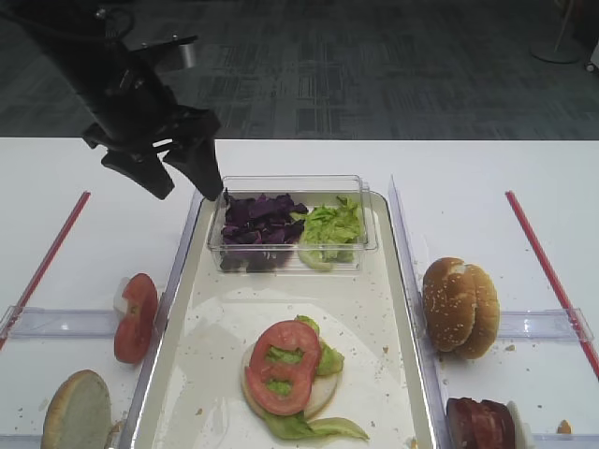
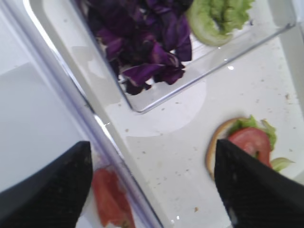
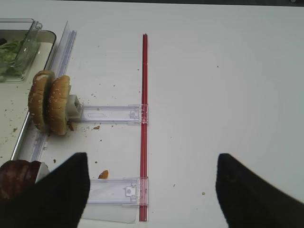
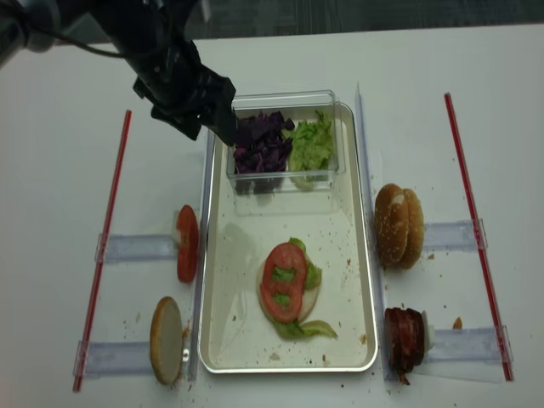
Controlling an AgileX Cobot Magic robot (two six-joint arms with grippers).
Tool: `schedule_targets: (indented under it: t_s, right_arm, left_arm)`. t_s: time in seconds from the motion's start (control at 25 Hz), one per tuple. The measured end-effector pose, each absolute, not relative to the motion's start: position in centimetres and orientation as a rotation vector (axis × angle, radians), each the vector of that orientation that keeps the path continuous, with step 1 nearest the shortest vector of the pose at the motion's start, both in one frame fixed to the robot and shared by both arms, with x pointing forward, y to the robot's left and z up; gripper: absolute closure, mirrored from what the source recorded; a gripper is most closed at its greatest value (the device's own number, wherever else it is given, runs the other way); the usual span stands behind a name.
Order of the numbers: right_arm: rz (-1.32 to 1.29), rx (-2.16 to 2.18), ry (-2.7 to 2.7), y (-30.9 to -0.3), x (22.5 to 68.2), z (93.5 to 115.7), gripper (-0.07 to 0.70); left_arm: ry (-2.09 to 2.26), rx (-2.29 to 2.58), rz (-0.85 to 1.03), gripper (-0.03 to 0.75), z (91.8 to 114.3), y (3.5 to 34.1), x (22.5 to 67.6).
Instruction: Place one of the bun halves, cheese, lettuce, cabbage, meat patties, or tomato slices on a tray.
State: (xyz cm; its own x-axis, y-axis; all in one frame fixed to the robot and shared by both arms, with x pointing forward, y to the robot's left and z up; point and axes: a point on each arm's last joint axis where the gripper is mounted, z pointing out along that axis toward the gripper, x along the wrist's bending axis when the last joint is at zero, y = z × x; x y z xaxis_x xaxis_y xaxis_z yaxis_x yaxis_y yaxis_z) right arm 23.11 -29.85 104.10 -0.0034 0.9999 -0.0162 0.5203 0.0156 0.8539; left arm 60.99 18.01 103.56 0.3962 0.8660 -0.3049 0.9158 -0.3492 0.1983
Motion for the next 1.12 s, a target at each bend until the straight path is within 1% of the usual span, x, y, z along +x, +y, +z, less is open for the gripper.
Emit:
schedule_targets:
  t_s: [0.32,0.44,0.68,0.88,1.0,1.12]
  right_arm:
    - [0.885,1.586,1.606,-29.9,23.1,104.1,0.061]
    - [0.885,1.586,1.606,-29.9,23.1,104.1,0.061]
    - [0.885,1.586,1.606,-29.9,23.1,104.1,0.061]
    - [0.885,1.586,1.606,-29.9,23.1,104.1,0.061]
    - [0.885,1.586,1.606,-29.9,23.1,104.1,0.061]
    - [0.885,1.586,1.606,-29.9,23.1,104.1,0.061]
  left_arm:
    - [1.754,2.418,0.054,0.222,103.3,20.3,61.5]
    - [1.797,2.433,0.124,0.222,103.3,20.9,61.6]
    - [1.808,2.433,0.136,0.222,103.3,21.0,61.7]
    - [1.813,2.471,0.207,0.222,103.3,21.6,61.8]
    - [1.847,2.45,0.213,0.222,103.3,22.7,62.1]
    - [1.911,2.409,0.221,0.222,103.3,24.7,62.4]
